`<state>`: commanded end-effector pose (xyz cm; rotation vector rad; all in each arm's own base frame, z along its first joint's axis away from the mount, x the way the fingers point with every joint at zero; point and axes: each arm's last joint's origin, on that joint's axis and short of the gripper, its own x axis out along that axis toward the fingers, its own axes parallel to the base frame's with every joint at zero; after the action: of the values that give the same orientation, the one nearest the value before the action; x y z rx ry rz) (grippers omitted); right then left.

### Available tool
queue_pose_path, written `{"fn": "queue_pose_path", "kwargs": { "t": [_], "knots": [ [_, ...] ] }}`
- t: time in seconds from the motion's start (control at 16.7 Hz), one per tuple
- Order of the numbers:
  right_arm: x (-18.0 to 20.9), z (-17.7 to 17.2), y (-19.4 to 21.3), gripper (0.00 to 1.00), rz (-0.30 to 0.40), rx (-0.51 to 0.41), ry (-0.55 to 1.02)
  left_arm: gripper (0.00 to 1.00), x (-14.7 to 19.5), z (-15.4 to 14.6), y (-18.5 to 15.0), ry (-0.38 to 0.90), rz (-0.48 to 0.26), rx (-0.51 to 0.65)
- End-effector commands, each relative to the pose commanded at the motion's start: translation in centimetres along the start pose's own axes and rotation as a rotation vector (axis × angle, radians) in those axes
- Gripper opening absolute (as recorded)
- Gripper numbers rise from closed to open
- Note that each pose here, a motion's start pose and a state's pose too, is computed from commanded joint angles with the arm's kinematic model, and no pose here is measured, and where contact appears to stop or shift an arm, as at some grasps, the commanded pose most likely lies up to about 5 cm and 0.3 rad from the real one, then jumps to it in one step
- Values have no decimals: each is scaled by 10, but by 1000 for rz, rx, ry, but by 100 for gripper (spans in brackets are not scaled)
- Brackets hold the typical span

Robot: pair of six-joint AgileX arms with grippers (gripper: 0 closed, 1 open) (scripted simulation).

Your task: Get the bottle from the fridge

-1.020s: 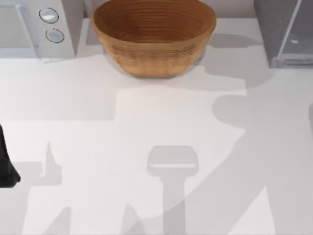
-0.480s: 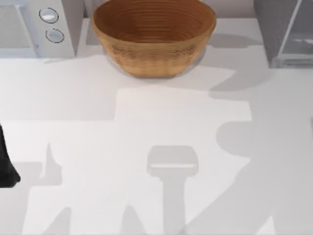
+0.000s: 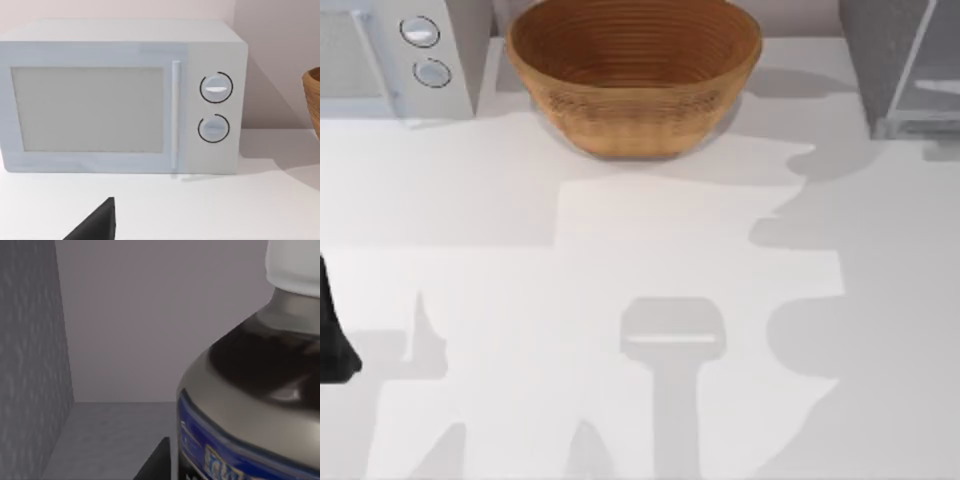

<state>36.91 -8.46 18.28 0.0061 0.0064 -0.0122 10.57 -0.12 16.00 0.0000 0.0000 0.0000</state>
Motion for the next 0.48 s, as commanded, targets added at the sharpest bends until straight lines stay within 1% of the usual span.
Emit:
{"fn": "queue_pose_path", "kwargs": {
  "t": [0.24,0.48],
  "knots": [
    [0,-1,3,0,5,3,7,100,0,0,0,0,0,0],
    [-21,19,14,0,6,-3,11,100,0,0,0,0,0,0]
  ]
}}
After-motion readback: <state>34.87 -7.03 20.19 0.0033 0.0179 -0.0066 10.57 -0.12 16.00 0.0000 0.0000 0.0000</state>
